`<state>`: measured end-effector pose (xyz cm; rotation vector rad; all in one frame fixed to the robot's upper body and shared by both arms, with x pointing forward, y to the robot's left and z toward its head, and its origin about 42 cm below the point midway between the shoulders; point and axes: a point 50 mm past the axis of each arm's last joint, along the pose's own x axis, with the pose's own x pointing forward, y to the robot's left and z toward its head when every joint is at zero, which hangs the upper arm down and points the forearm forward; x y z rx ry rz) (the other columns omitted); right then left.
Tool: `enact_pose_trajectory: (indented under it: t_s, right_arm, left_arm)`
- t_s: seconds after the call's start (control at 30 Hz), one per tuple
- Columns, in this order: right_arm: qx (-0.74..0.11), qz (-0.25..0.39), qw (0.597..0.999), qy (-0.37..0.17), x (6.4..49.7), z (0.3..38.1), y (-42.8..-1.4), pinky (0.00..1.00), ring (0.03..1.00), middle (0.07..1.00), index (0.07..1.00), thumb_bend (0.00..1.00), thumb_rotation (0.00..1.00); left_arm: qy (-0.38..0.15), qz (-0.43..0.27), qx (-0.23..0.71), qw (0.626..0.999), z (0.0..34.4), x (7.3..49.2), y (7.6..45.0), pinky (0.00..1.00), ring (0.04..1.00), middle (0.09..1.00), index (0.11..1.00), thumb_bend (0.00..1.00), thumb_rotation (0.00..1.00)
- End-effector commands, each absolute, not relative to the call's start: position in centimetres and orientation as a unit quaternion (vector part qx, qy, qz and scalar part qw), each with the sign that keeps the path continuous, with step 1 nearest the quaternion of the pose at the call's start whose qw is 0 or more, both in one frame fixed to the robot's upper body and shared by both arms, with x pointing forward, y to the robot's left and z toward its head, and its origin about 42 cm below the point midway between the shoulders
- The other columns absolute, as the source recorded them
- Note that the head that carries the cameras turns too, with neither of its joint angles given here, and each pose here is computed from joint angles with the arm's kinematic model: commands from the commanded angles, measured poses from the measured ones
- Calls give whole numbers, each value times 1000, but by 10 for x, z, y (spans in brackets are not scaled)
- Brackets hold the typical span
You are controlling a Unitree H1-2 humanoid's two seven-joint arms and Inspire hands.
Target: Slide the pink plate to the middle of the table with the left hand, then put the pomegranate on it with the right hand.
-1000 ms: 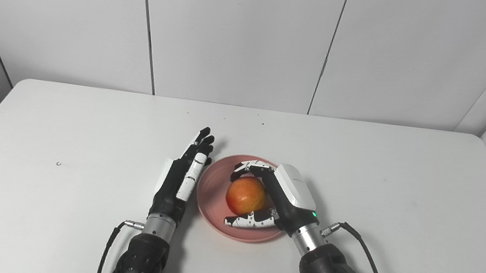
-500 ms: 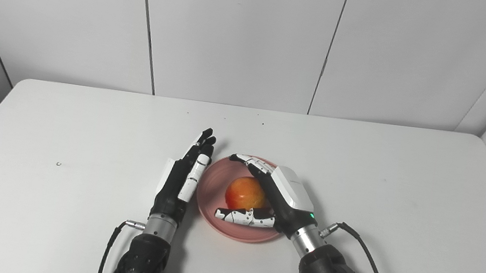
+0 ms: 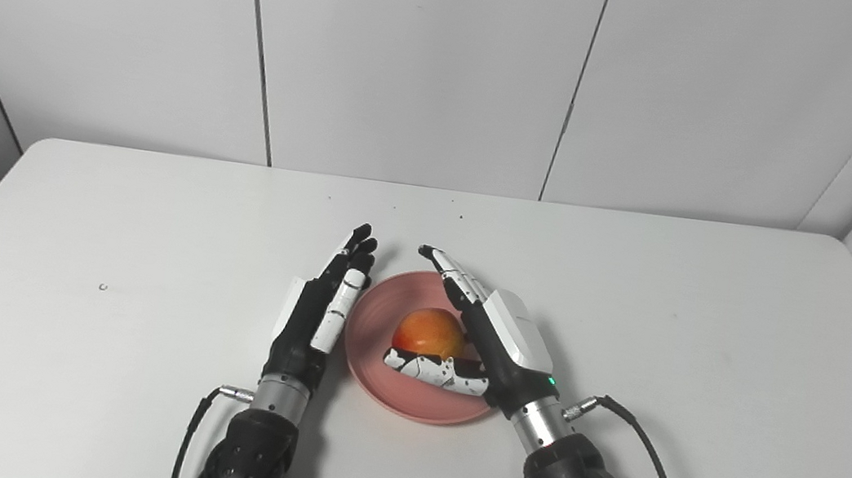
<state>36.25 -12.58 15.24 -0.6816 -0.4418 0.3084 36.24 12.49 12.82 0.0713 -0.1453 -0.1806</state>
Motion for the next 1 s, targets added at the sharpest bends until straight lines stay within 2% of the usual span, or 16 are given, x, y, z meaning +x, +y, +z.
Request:
enact_pose_trajectory:
  t_s: [0.0, 0.13, 0.23, 0.33, 0.43, 0.57, 0.73, 0.97]
  right_arm:
    - [-295, 116, 909, -272, 365, 169, -123, 839, 896, 919, 917, 748, 865]
    - [-248, 84, 924, -279, 365, 167, -123, 825, 885, 910, 910, 752, 859]
    - [-211, 60, 937, -273, 364, 167, -125, 806, 883, 913, 911, 746, 920]
    - [-153, 48, 953, -257, 363, 168, -128, 859, 906, 912, 914, 673, 974]
    - [-124, 36, 962, -241, 364, 167, -132, 882, 912, 910, 916, 665, 995]
    - [-66, 25, 972, -223, 365, 164, -136, 920, 928, 911, 914, 646, 1000]
    - [-24, 12, 976, -214, 368, 160, -140, 895, 914, 903, 907, 621, 1000]
    - [7, 8, 981, -192, 371, 153, -145, 911, 913, 896, 901, 669, 998]
  left_arm:
    - [-91, -92, 26, 991, 138, 366, 121, 889, 928, 933, 921, 512, 1000]
    - [-91, -91, 25, 991, 138, 365, 122, 899, 933, 934, 921, 508, 1000]
    - [-92, -90, 26, 991, 138, 364, 122, 902, 937, 939, 926, 510, 1000]
    - [-94, -86, 26, 991, 138, 363, 123, 923, 949, 947, 934, 514, 1000]
    - [-95, -83, 25, 992, 138, 363, 123, 928, 953, 951, 938, 513, 1000]
    - [-96, -81, 30, 992, 139, 363, 123, 927, 955, 954, 943, 510, 1000]
    - [-94, -77, 35, 992, 139, 363, 123, 937, 961, 958, 944, 522, 1000]
    - [-103, -72, 45, 991, 138, 364, 124, 960, 972, 961, 959, 533, 1000]
